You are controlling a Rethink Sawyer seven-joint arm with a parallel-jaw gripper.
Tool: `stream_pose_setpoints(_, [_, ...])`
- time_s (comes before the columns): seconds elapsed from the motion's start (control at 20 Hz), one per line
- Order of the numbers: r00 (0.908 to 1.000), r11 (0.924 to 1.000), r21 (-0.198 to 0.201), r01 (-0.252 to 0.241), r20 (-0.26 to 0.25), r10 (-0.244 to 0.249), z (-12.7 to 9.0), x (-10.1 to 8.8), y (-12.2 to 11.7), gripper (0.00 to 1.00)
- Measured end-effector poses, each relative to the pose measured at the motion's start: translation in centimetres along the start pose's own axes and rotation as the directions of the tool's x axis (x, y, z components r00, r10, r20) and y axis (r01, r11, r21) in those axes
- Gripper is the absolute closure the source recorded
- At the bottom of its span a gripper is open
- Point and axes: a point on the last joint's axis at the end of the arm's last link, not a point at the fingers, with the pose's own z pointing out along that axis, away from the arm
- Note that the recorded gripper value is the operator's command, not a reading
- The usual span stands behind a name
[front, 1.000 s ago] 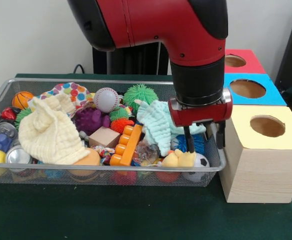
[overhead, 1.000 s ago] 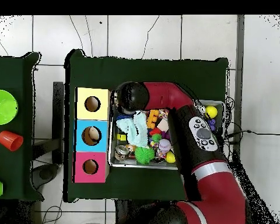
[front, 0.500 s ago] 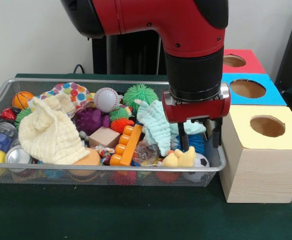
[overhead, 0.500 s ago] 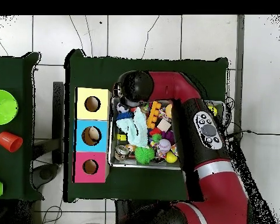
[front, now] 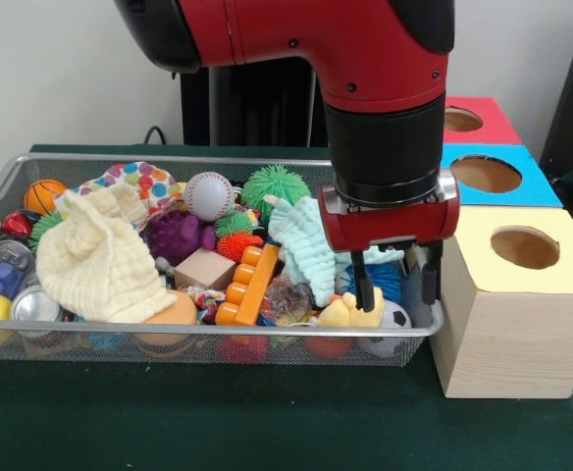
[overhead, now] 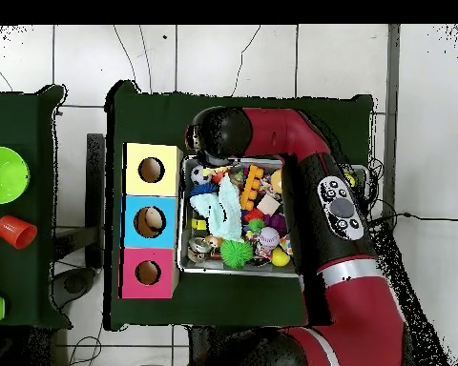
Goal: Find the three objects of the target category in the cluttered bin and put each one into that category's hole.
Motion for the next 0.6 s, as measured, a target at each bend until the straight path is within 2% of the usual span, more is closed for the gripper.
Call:
stream_pose_setpoints(0.25, [1.0, 1.0, 0.0, 0.004, -0.007, -0.004, 0.0, 0.4, 0.0, 0.0])
stream_pose_setpoints(0.6, [0.999, 1.0, -0.003, 0.009, -0.043, -0.009, -0.3, 2.5, -0.5, 0.0])
